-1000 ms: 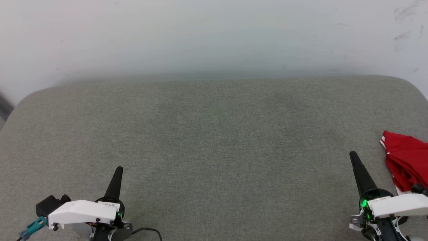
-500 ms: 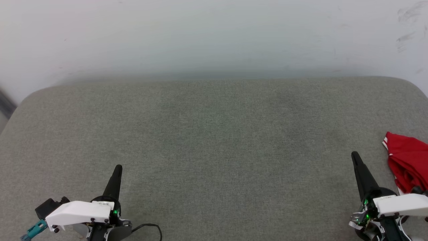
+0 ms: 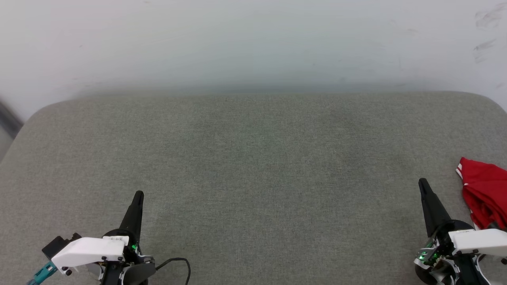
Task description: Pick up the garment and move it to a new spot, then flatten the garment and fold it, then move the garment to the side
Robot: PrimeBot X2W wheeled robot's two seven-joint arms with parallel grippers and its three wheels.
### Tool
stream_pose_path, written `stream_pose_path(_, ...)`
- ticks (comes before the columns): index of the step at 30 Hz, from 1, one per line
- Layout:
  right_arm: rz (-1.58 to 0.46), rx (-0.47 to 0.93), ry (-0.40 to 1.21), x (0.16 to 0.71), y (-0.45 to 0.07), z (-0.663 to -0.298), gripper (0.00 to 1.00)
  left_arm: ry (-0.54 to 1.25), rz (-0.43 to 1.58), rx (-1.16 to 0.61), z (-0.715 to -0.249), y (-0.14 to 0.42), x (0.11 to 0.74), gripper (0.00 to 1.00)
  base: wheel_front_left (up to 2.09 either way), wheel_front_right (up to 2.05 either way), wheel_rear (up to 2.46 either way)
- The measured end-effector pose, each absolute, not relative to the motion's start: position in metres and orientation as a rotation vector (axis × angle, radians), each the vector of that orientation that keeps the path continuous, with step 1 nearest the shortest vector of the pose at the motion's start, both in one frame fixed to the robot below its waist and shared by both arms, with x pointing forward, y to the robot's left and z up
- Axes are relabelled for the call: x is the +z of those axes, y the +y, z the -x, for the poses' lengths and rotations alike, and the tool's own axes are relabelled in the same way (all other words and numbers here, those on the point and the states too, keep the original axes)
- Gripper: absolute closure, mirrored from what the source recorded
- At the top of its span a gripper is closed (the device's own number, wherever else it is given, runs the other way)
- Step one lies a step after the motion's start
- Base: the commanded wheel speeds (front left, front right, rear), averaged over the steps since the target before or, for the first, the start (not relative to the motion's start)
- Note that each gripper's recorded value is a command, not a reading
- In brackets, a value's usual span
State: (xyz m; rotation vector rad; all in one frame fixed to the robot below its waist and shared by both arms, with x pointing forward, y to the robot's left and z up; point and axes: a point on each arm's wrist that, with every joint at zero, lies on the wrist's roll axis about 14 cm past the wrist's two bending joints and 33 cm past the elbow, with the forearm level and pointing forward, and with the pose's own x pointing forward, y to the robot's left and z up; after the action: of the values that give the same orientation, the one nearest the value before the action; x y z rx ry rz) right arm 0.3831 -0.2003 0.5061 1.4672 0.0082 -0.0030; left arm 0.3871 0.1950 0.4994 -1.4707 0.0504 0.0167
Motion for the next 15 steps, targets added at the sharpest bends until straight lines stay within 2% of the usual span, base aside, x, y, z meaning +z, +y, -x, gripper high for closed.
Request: stream_pose_path(15, -1.570, -0.011, 0.007, 0.5039, -0.2007, -0.3872, 1.00, 0.002, 1.575, 0.008, -0.3881, 0.2004, 0.5053, 1.00, 0.00, 0.00, 0.00)
